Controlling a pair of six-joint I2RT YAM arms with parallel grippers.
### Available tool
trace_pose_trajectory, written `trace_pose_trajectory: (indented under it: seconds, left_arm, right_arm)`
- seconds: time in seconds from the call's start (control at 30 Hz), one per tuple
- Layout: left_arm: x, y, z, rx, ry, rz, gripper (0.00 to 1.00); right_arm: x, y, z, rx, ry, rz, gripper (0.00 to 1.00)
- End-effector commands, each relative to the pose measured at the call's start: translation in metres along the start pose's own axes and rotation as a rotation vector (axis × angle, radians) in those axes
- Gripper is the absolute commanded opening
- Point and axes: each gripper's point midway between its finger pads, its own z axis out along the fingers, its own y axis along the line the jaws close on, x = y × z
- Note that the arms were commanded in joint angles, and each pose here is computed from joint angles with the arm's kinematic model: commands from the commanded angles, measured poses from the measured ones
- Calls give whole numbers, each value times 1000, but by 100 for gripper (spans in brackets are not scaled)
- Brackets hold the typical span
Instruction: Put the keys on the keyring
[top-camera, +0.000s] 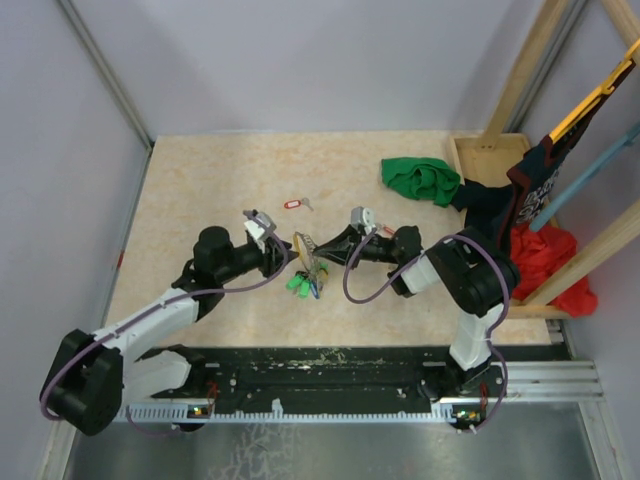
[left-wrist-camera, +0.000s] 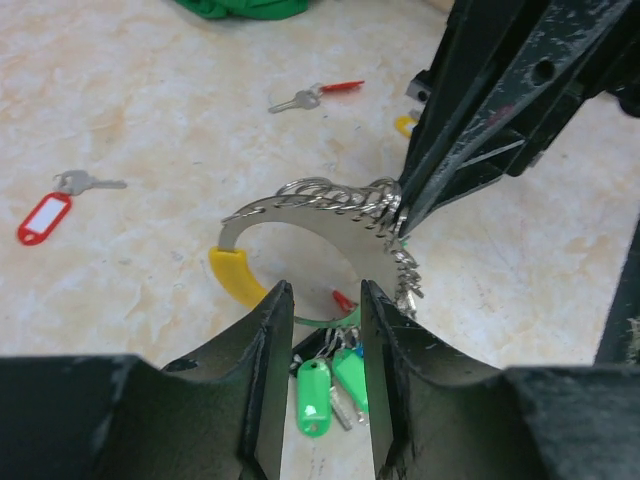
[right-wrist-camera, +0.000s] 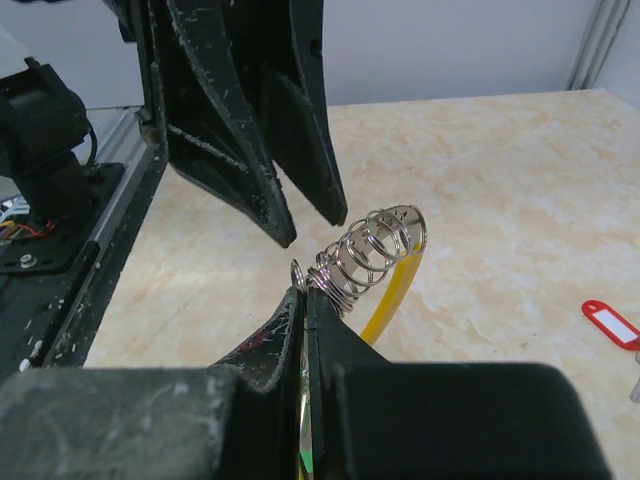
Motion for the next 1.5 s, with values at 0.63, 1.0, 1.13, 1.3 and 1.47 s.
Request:
trace_pose_trajectory:
  seconds: [0.63,1.0,1.13,1.3,1.47]
  left_arm:
    - [-13,-28,14,232,-288,-32,44]
    - [-9,-28,21,286,-296,-50,37]
    - [-8,-31,23,313,-304,-60,33]
    - [-14,-36,25,360,-312,-41,32]
    - [-20,-39,22,376,-328,-33,30]
  right_arm:
    - [-41,-1,3,5,-128,-58,0]
    - [-40,2,4,-15,-122,-54,0]
    - [-41,2,4,-20,-122,-55,0]
    - [-40,3,4,-25,-120,-51,0]
    - [-38,3,4,-27,-116,-44,0]
